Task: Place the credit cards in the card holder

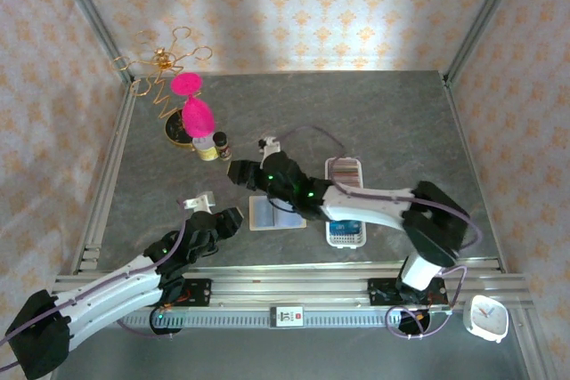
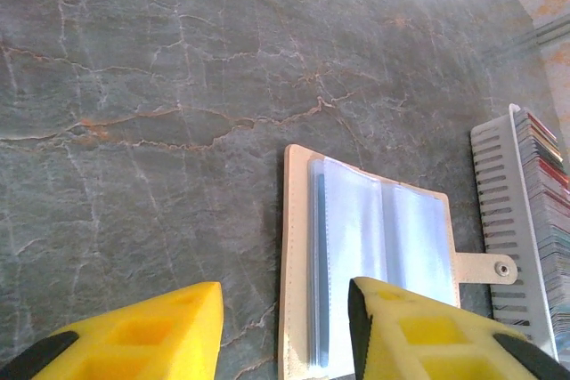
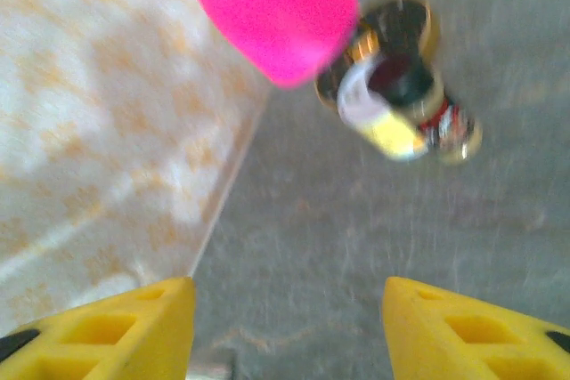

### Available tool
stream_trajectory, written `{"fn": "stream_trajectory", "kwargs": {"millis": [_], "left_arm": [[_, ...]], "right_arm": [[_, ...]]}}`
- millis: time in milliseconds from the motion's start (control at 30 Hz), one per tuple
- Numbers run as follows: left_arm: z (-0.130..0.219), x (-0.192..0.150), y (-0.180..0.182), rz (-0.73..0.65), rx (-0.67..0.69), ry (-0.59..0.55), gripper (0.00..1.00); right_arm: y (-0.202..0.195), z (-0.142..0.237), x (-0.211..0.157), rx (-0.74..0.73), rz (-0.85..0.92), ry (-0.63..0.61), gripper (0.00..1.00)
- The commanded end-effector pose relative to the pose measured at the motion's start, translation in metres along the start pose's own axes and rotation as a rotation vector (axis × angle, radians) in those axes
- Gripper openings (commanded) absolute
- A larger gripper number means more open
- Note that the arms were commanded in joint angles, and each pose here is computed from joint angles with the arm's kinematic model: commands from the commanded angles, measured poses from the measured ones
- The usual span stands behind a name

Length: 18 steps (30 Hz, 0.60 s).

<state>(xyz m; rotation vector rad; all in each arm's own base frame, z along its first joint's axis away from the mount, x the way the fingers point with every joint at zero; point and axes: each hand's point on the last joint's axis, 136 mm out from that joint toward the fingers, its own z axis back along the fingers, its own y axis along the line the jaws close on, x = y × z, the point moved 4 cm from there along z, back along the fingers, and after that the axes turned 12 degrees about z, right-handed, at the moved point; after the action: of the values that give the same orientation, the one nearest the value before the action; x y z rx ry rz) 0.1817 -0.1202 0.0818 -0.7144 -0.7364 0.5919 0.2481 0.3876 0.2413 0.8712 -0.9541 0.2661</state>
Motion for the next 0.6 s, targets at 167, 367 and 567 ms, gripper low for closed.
{"fn": "stream_trajectory", "kwargs": {"millis": [167, 367, 567], "left_arm": [[0.0, 0.001, -0.029, -0.053, -0.07, 0.035, 0.44], [-0.006, 0.005, -0.072, -0.123, -0.142, 0.069, 0.33], [-0.035, 0.0, -0.096, -0.24, -0.095, 0.122, 0.23]], "right_arm": [[-0.001, 0.129, 0.059, -0.058, 0.579, -0.221, 0.61], [-0.019, 0.187, 0.028, -0.022, 1.008, -0.127, 0.75], [-0.042, 0.225, -0.037, 0.188, 1.467, 0.19, 0.94]]}}
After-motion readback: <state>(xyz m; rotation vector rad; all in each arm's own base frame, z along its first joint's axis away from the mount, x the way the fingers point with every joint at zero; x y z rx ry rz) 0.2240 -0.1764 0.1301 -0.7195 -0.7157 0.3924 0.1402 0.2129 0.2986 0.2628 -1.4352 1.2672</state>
